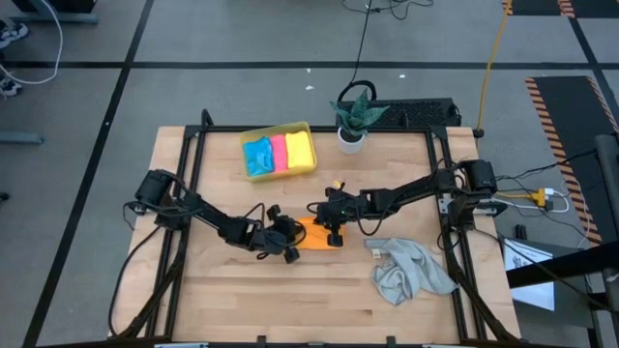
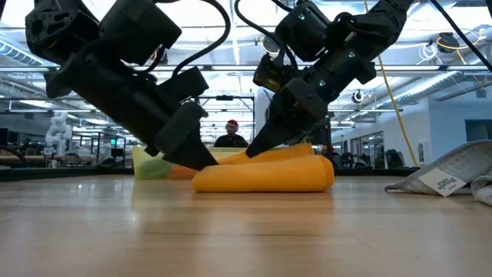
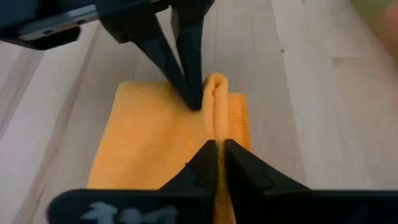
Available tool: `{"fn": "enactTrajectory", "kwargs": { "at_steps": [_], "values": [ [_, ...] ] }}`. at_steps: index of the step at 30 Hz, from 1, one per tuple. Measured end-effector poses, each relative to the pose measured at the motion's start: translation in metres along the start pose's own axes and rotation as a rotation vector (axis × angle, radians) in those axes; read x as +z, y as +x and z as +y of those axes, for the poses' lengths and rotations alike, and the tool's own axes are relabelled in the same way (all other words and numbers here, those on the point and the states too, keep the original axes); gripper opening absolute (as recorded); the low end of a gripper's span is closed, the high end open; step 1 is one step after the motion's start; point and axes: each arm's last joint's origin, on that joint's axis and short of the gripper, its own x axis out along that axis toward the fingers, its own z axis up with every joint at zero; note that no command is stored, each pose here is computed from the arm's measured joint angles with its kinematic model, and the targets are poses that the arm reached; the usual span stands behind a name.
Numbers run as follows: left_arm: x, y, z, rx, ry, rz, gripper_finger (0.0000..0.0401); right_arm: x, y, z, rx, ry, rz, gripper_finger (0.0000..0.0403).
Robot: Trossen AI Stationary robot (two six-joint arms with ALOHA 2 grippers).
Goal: Fold microfiber towels
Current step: Fold the orange microfiber cloth
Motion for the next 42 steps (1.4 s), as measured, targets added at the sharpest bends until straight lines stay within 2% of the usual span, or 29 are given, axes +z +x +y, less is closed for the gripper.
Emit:
{"fn": "enactTrajectory", "kwargs": {
  "at_steps": [8,11,13,16,20,26,30,33,36,40,42],
  "values": [
    [0.0,0.001,0.0,0.0,-0.008,-0.003,0.0006,0.009,-0.017,-0.001,-0.025,-0.004,-0.009,0.0104],
    [0.0,0.001,0.0,0.001,-0.007,-0.002,0.0012,0.014,-0.031,0.002,-0.088,0.0,-0.005,0.012],
    [0.0,0.001,0.0,-0.001,-0.008,-0.004,0.0011,0.015,-0.036,0.006,-0.084,-0.01,-0.001,0.0122],
    [0.0,0.001,0.0,-0.001,-0.005,-0.005,0.0003,0.01,-0.038,0.016,-0.042,-0.027,-0.017,0.0114],
    [0.006,-0.005,-0.002,0.021,-0.014,-0.047,0.0011,-0.019,-0.034,0.022,-0.016,-0.003,-0.023,0.0091],
    [0.015,-0.009,-0.003,0.024,-0.027,-0.109,0.0006,-0.059,-0.039,0.012,-0.051,0.111,-0.199,0.0054],
    [0.012,-0.002,-0.001,0.036,-0.016,-0.11,0.0007,-0.08,-0.043,0.005,-0.066,0.159,-0.202,0.0032],
    [0.006,0.006,0.006,0.072,-0.039,-0.072,0.0009,-0.088,-0.044,0.003,-0.083,0.168,-0.18,0.0018],
    [-0.005,0.015,0.011,0.104,-0.047,-0.024,0.0003,-0.092,-0.045,0.001,-0.167,0.158,-0.176,0.0007],
    [-0.007,0.018,0.011,0.091,-0.072,-0.02,0.0011,-0.088,-0.049,-0.002,-0.288,0.124,-0.196,0.0001],
    [-0.007,0.017,0.01,0.087,-0.072,-0.019,0.0013,-0.082,-0.055,-0.003,-0.309,0.132,-0.235,0.0001]
  ]
}}
